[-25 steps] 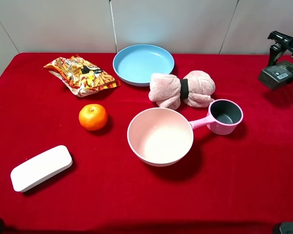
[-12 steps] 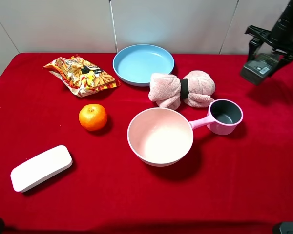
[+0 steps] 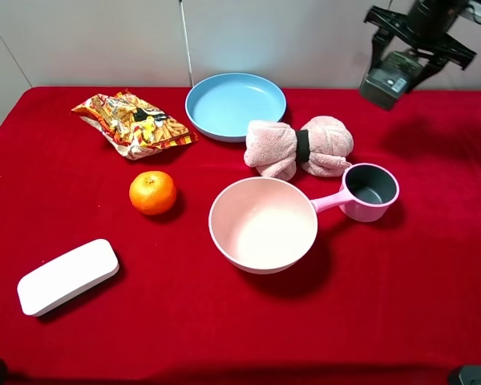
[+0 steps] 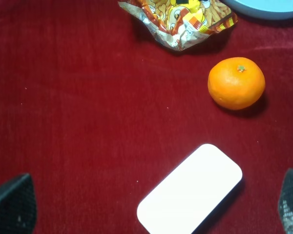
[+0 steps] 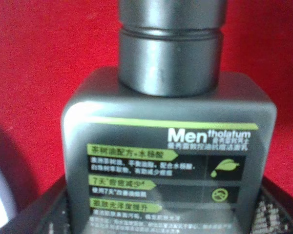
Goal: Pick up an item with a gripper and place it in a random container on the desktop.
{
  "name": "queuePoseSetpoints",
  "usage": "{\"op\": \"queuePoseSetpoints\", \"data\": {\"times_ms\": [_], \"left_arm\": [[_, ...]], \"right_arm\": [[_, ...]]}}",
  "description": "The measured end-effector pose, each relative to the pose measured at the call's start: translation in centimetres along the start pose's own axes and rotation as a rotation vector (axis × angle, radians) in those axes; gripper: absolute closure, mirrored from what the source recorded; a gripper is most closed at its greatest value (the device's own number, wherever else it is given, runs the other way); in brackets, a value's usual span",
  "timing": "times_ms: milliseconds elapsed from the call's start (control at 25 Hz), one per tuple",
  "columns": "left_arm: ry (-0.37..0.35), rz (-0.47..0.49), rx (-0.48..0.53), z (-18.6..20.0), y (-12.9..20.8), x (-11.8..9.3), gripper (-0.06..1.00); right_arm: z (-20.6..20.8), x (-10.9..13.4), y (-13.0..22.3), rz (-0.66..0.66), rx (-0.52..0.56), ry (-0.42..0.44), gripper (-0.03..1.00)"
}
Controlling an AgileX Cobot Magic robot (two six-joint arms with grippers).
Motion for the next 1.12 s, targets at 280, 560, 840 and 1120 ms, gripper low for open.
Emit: {"op": "queuePoseSetpoints", "data": {"times_ms": [280, 560, 840, 1120], "left_arm": [[0.0, 0.0, 0.0, 0.0, 0.0, 0.0, -0.05], [0.0, 0.0, 0.0, 0.0, 0.0, 0.0, -0.05], [0.0, 0.0, 0.0, 0.0, 0.0, 0.0, -0.05], [0.0, 0.0, 0.0, 0.0, 0.0, 0.0, -0.05]], "right_arm": [[0.6, 3.7, 1.7, 0.068, -0.002, -0.045, 0.49], [0.5, 6.6, 4.1, 0.127, 0.024, -0.075, 0.49], [0.5, 9.5, 6.6, 0.175, 0.054, -0.118, 0.49], [0.5, 12.5, 7.7, 0.217, 0.005, -0.189, 0.49]]}}
Point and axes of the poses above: a point on each arm's last joint axis where the gripper is mounted, z pointing back along that axis away from the gripper, x along the wrist's bending axis when the last joint is at zero, y = z × x, the point moved 8 cm from there along -z, pointing out along that axis toward the gripper, and after that the axes turned 6 degrees about z, right-handed, at the moved point
